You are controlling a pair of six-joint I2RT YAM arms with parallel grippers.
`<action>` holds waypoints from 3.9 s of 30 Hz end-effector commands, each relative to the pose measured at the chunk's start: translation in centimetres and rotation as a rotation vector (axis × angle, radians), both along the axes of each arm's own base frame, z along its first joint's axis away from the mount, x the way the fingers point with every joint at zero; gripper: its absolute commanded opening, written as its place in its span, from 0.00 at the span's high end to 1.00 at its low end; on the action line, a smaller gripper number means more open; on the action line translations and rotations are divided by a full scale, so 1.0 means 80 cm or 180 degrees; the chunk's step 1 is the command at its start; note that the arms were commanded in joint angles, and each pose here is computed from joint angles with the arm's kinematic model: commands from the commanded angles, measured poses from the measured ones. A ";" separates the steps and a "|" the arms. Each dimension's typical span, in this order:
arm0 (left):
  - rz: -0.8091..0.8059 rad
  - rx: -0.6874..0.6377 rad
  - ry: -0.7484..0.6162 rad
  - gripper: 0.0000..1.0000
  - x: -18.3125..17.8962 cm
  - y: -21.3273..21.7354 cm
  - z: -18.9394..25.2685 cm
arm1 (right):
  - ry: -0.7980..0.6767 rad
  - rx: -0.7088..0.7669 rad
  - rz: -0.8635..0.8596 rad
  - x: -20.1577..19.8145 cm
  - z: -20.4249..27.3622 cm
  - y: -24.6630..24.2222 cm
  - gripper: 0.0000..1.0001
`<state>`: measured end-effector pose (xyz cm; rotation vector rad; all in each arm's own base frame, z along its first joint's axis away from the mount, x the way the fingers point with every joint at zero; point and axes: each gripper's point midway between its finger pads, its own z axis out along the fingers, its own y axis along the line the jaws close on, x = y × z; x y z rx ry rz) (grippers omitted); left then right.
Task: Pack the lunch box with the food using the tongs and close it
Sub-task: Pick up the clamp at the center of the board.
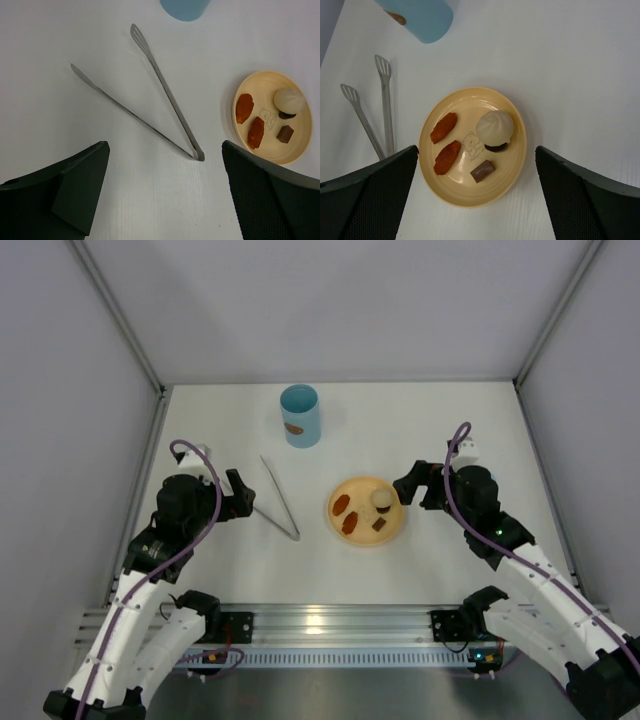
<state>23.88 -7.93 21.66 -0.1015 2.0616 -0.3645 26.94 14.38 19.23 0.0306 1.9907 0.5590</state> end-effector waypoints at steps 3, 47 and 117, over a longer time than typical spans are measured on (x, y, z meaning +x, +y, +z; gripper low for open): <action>-0.0054 0.0002 -0.0045 0.01 0.000 -0.003 0.003 | -0.0153 0.0096 0.0016 0.003 0.032 0.008 0.00; 0.0048 0.0050 0.0026 0.01 0.003 0.003 -0.005 | -0.0017 0.0002 -0.0107 0.006 0.022 0.001 0.01; 0.2261 0.0058 0.1138 0.01 0.093 -0.080 -0.253 | -0.0040 -0.0209 -0.0274 -0.012 0.018 -0.029 0.00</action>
